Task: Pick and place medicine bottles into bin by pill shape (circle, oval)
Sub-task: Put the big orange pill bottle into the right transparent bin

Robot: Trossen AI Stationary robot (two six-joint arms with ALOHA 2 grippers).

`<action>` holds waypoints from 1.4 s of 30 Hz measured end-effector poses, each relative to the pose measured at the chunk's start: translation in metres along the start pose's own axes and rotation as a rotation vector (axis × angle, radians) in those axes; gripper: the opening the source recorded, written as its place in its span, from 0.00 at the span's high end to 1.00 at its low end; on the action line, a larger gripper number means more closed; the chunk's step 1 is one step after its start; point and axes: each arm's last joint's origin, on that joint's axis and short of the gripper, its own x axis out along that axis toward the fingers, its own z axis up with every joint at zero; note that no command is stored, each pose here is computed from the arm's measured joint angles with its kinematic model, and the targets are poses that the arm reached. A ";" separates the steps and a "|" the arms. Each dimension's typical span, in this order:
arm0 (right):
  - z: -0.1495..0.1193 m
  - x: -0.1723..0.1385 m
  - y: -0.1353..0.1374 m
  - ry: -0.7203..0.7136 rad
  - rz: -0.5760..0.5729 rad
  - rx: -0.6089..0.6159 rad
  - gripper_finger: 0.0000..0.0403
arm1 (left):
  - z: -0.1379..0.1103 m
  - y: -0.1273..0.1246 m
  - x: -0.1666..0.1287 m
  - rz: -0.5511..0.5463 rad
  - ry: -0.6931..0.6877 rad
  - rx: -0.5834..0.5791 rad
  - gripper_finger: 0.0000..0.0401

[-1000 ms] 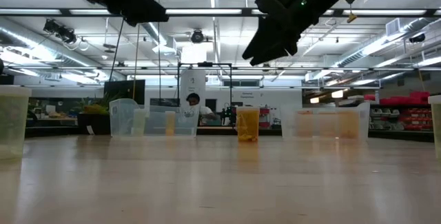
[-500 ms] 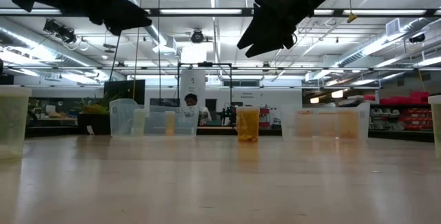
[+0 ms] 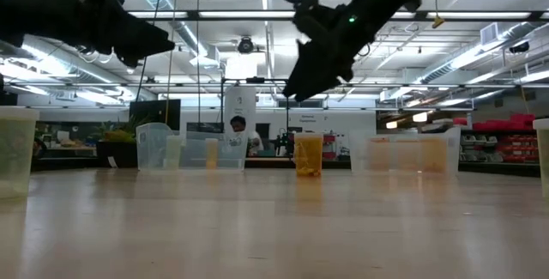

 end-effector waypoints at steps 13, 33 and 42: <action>0.025 0.036 -0.012 0.169 -0.056 -0.042 0.37 | -0.021 0.002 -0.008 -0.001 -0.047 -0.020 0.57; 0.007 0.043 -0.024 0.270 -0.025 -0.003 0.37 | -0.029 0.003 -0.012 -0.003 -0.110 -0.018 0.57; 0.006 0.042 -0.023 0.279 -0.006 0.009 0.37 | -0.029 0.003 -0.012 -0.003 -0.109 -0.023 0.57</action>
